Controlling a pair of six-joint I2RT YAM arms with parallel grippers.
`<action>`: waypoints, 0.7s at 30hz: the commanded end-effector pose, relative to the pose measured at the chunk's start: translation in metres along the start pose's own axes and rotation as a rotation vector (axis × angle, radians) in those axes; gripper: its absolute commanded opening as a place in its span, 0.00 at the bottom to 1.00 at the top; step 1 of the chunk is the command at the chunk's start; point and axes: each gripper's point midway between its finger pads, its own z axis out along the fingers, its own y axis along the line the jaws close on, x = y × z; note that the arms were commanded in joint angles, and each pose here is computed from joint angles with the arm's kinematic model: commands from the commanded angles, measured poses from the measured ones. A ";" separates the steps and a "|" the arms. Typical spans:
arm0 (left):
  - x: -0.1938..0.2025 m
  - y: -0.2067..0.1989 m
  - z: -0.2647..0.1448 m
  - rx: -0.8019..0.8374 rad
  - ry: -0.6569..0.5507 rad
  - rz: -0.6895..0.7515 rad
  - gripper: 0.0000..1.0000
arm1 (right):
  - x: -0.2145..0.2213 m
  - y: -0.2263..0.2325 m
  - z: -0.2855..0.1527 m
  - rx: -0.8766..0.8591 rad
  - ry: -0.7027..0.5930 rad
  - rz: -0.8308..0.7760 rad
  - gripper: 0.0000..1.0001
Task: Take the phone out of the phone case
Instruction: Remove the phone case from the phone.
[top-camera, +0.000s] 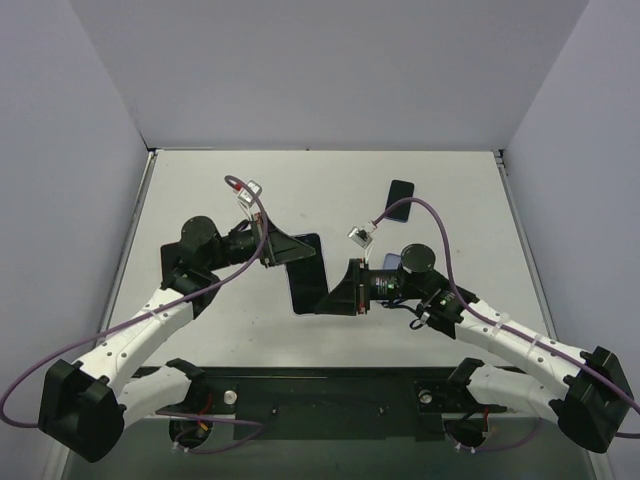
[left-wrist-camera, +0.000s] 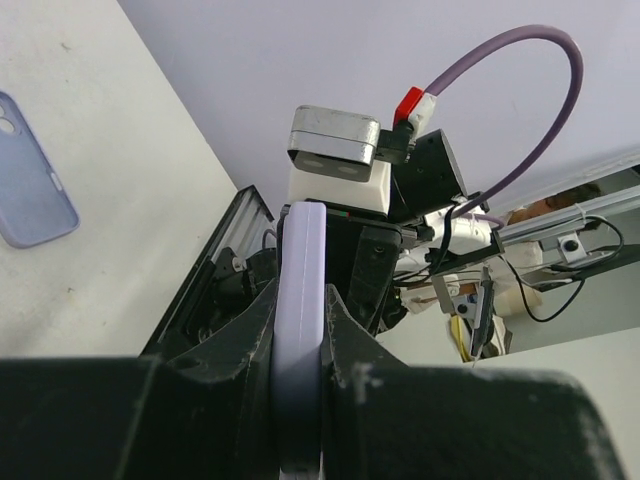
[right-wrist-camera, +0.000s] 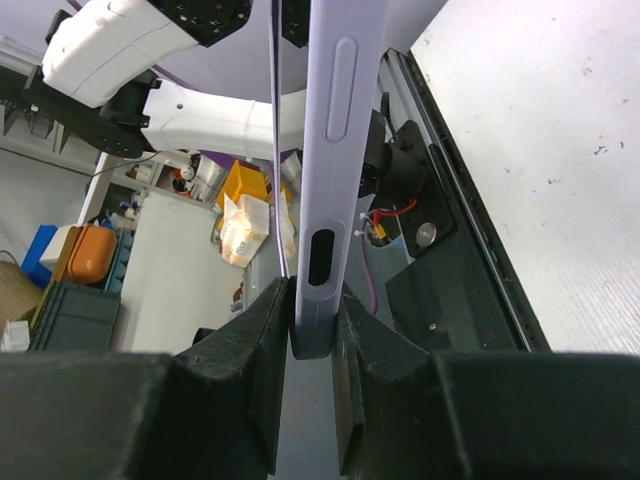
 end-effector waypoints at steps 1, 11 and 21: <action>-0.016 -0.054 -0.004 0.149 -0.025 0.076 0.00 | -0.002 0.032 -0.005 -0.127 -0.001 -0.086 0.16; -0.014 -0.068 -0.009 0.198 -0.001 0.072 0.00 | 0.000 0.047 -0.008 -0.175 0.011 -0.113 0.27; -0.010 -0.079 -0.013 0.230 0.010 0.064 0.00 | 0.003 0.052 -0.005 -0.183 0.031 -0.119 0.22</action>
